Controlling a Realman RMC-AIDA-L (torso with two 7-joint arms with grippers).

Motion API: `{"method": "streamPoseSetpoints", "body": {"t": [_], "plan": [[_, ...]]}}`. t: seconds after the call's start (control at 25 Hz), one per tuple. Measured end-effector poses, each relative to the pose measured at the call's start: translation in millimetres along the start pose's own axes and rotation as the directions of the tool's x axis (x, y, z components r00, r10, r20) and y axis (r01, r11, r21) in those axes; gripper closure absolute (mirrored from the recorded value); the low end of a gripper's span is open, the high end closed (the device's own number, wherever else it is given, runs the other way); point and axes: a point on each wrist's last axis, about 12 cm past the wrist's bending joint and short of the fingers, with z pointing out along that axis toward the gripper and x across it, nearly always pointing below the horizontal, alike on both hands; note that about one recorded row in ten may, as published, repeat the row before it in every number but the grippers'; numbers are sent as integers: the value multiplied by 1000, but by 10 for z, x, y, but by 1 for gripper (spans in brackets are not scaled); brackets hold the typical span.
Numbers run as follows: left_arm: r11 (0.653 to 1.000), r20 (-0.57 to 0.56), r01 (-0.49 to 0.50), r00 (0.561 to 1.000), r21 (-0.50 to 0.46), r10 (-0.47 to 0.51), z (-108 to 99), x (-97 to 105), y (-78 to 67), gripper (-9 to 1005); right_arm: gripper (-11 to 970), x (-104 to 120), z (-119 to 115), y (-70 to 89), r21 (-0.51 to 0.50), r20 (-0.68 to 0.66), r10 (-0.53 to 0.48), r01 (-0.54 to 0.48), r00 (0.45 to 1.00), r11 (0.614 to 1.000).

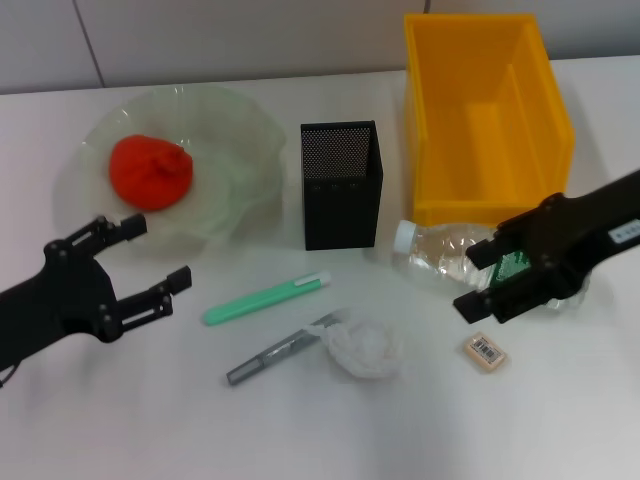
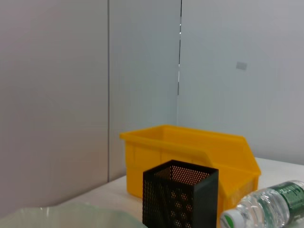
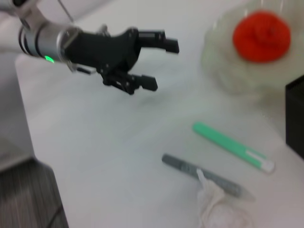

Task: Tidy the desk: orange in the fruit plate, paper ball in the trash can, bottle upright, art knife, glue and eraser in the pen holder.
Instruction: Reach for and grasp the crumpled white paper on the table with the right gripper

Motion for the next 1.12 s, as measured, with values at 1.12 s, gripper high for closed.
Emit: {"method": "streamPoseSetpoints", "body": {"t": [1.12], "plan": [[1000, -47, 1, 999, 25, 0, 65, 97, -53, 155, 192, -577, 1259, -25, 119, -309, -4, 43, 951, 992]]}}
